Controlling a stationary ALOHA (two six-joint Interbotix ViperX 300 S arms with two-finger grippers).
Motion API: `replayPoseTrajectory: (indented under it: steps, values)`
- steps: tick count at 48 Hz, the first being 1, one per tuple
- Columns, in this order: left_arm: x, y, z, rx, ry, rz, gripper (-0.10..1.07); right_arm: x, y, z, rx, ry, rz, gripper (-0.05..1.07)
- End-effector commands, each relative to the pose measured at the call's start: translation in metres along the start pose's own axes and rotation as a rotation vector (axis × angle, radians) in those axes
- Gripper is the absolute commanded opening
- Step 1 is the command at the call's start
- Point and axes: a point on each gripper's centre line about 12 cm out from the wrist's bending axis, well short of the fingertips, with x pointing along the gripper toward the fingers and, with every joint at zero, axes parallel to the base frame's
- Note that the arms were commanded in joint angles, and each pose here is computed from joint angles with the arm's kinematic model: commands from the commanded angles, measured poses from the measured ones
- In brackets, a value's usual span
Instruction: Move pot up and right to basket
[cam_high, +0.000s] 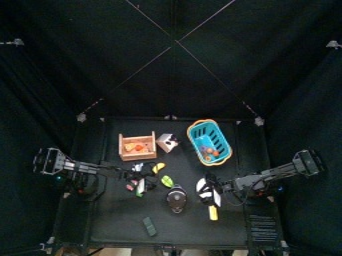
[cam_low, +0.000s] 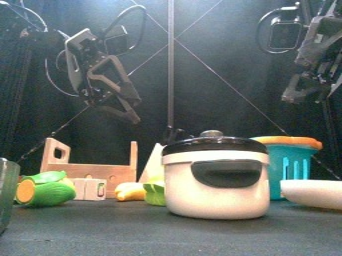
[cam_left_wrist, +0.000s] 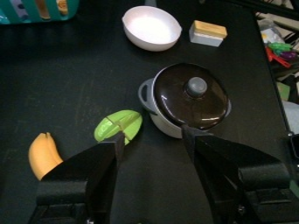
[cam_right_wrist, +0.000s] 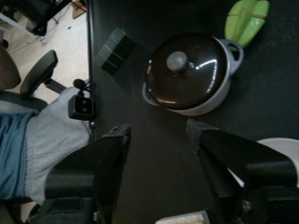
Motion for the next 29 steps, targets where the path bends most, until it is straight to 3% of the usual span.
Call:
replayPoseTrajectory:
  steps: [1, 16, 29]
  values:
    - [-0.008, -0.003, 0.008, 0.012, -0.052, -0.019, 0.90, 0.010, 0.012, 0.011, -0.019, -0.025, 0.031, 0.81]
    - [0.014, -0.033, -0.040, 0.074, 0.023, -0.136, 0.89, 0.048, 0.015, -0.013, -0.061, 0.106, -0.005, 0.60]
    - [0.039, -0.059, -0.048, 0.118, 0.052, -0.203, 0.85, 0.076, 0.016, -0.023, -0.079, 0.168, -0.034, 0.58]
